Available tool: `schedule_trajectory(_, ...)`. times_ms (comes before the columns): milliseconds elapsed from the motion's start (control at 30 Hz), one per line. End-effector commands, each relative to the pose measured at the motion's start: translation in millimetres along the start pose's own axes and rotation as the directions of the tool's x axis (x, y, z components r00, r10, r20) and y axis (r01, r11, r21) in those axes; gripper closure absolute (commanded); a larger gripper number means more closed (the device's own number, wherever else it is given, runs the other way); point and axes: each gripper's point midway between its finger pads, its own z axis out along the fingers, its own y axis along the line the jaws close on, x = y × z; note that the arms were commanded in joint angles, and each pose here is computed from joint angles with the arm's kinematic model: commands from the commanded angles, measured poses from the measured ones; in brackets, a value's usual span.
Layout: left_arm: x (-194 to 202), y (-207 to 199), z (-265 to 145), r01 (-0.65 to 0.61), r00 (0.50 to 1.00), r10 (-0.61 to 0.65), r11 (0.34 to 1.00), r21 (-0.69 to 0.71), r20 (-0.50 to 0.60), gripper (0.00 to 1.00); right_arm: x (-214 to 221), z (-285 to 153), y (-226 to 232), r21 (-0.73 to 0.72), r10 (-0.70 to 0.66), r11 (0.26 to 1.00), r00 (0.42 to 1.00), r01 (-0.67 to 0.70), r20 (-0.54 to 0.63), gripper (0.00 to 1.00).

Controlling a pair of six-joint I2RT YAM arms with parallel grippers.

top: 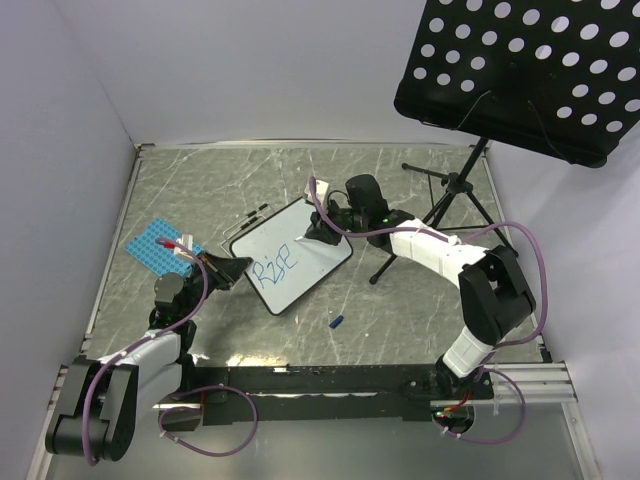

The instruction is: Write a sentence on the whiteboard

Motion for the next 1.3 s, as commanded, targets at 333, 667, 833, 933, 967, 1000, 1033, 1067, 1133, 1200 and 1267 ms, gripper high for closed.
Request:
schedule_trajectory(333, 7.3, -1.0, -8.1, -0.037, 0.999, 0.037, 0.999, 0.028, 0.004, 0.99, -4.2, -7.7, -37.0, 0.124, -0.021, 0.992, 1.0, 0.021, -0.001, 1.0)
schedule_trajectory(667, 7.3, -1.0, -6.9, -0.034, 0.999, 0.034, 0.999, 0.03, 0.002, 0.99, -25.0, -16.0, -25.1, 0.07, -0.037, 0.997, 0.997, 0.032, 0.073, 1.0)
schedule_trajectory(833, 7.0, -1.1, -6.8, -0.032, 0.999, 0.032, 0.999, 0.031, 0.005, 0.99, -36.0, -17.7, -23.7, 0.059, -0.032, 0.998, 0.995, 0.026, 0.099, 1.0)
schedule_trajectory(933, 7.7, -1.5, -7.0, -0.031, 1.0, 0.031, 0.999, 0.035, 0.002, 0.99, -35.5, -13.6, -28.1, 0.064, -0.02, 0.998, 0.996, 0.014, 0.092, 1.0)
schedule_trajectory(967, 7.5, -1.8, -7.0, -0.031, 1.0, 0.03, 0.999, 0.036, 0.003, 0.99, -32.0, -10.8, -29.3, 0.063, -0.011, 0.998, 0.996, 0.006, 0.085, 1.0)
schedule_trajectory(1000, 7.7, -2.4, -7.1, -0.031, 1.0, 0.031, 0.999, 0.039, 0.001, 0.99, -32.9, -10.0, -30.2, 0.064, -0.009, 0.998, 0.996, 0.004, 0.086, 1.0)
schedule_trajectory(1033, 7.9, -1.7, -7.0, -0.03, 1.0, 0.03, 0.999, 0.036, 0.001, 0.99, -31.4, -8.8, -30.4, 0.062, -0.003, 0.998, 0.996, -0.003, 0.084, 1.0)
schedule_trajectory(1067, 8.0, -1.9, -7.3, -0.031, 1.0, 0.03, 0.999, 0.037, 0.002, 0.99, -30.8, -8.1, -30.9, 0.064, -0.001, 0.998, 0.997, -0.004, 0.083, 1.0)
schedule_trajectory(1133, 8.0, -1.8, -7.3, -0.032, 0.999, 0.032, 0.999, 0.037, 0.002, 0.99, -32.3, -8.4, -32.6, 0.07, 0.001, 0.998, 0.996, -0.008, 0.09, 1.0)
schedule_trajectory(1200, 8.0, -1.6, -7.1, -0.034, 0.999, 0.034, 0.999, 0.037, 0.002, 0.99, -32.3, -7.2, -33.4, 0.069, 0.007, 0.998, 0.996, -0.013, 0.089, 1.0)
schedule_trajectory(1267, 8.5, -1.4, -7.2, -0.032, 0.999, 0.032, 0.999, 0.038, 0.0, 0.99, -31.2, -4.7, -33.5, 0.064, 0.015, 0.998, 0.996, -0.02, 0.085, 1.0)
